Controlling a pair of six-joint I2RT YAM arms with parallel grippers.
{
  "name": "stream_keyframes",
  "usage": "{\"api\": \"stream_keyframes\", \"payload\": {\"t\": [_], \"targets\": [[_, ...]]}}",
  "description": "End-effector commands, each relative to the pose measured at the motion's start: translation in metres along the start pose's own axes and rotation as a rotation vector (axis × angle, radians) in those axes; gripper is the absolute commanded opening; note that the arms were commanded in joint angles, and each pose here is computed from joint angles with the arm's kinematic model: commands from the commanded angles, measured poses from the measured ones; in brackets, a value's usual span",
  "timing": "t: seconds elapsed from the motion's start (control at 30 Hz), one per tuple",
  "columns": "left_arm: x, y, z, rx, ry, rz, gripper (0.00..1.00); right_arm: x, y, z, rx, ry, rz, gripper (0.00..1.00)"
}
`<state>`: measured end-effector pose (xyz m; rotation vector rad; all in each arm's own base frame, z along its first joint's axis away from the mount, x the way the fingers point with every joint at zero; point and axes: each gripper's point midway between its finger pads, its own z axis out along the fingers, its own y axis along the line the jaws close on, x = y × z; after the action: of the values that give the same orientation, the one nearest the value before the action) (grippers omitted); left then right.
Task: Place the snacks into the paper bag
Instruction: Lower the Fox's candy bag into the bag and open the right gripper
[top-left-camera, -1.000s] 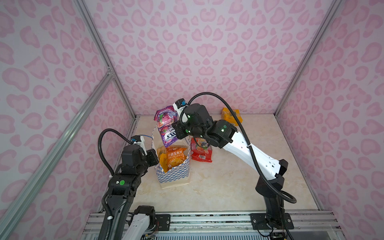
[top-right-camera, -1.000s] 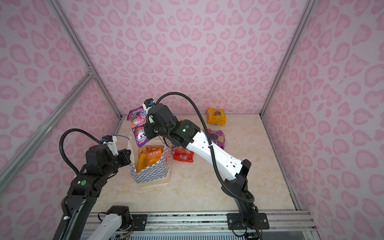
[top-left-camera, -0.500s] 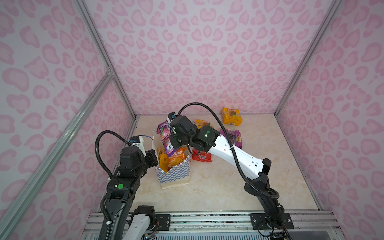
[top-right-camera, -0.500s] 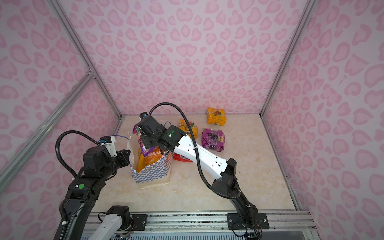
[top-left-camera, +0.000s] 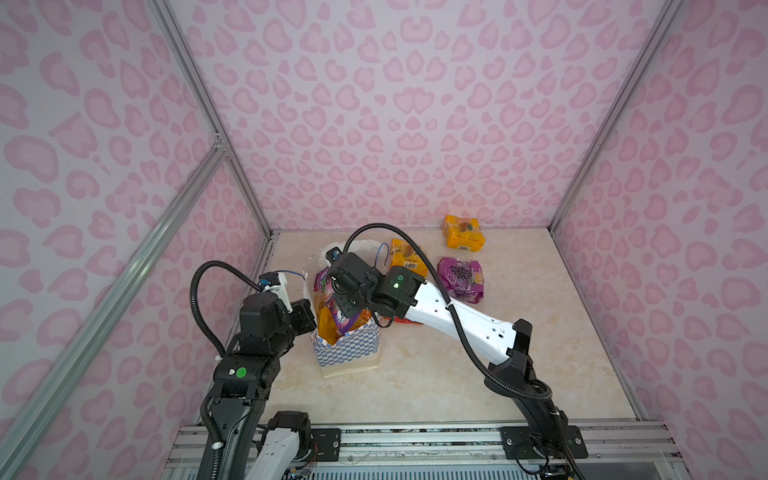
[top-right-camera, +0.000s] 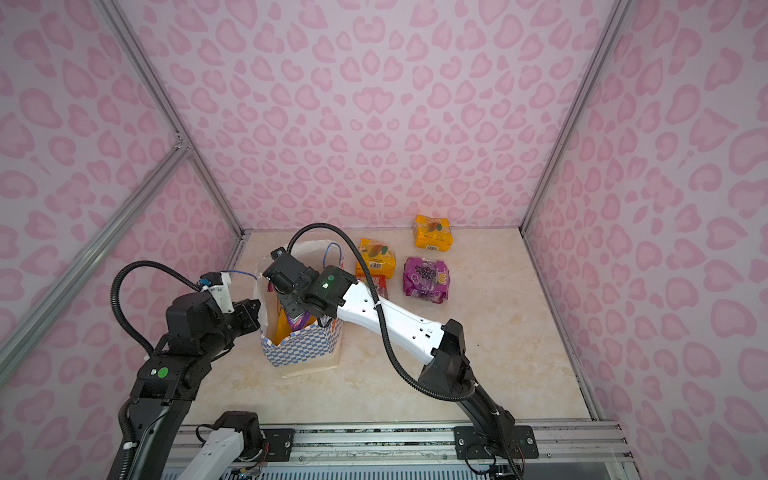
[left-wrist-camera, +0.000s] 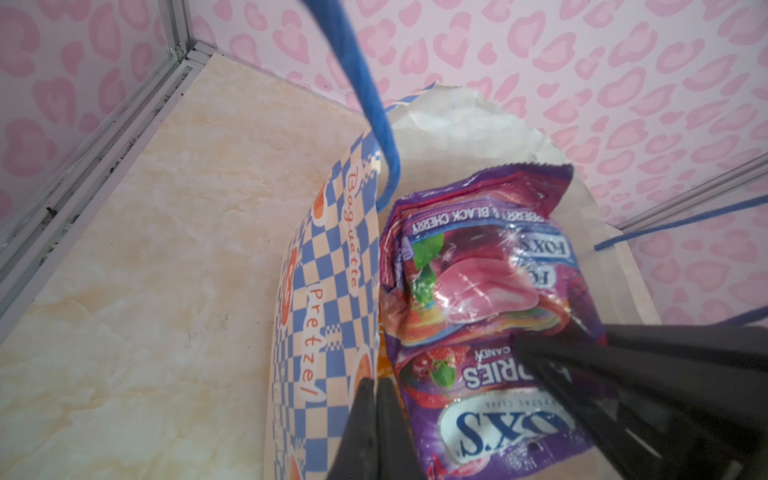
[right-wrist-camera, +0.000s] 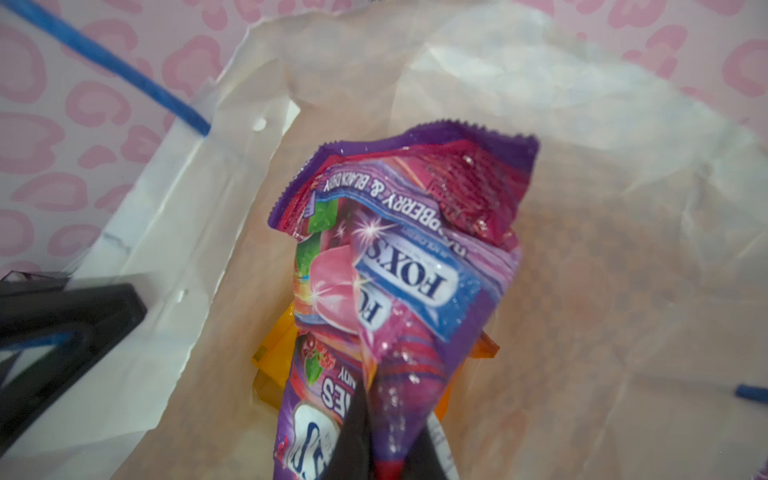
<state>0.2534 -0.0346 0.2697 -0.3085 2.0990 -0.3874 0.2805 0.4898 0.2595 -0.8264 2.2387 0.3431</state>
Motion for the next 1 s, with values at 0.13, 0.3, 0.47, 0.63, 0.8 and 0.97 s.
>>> {"api": "stream_keyframes", "payload": {"t": [0.13,0.3,0.47,0.63,0.8,0.97], "targets": [[-0.006,-0.002,0.0,0.008,-0.026,0.002,0.04,0.015,0.003,0.013,-0.004,0.04,-0.012,0.05],[-0.006,-0.002,0.001,0.006,-0.023,0.002,0.04,0.014,0.007,0.009,-0.029,0.038,-0.013,0.35],[-0.006,-0.002,0.0,0.005,-0.025,0.002,0.04,0.007,0.003,0.002,-0.012,0.013,-0.021,0.57],[-0.005,-0.001,0.001,0.001,-0.021,0.002,0.04,0.003,0.004,-0.005,-0.015,-0.004,-0.032,0.69],[-0.005,-0.001,0.002,0.002,-0.017,0.001,0.04,-0.003,0.003,-0.018,-0.016,-0.036,-0.043,0.82],[-0.005,-0.001,0.002,0.001,-0.018,0.001,0.04,-0.015,0.0,-0.04,-0.019,-0.101,-0.043,0.96]]}}
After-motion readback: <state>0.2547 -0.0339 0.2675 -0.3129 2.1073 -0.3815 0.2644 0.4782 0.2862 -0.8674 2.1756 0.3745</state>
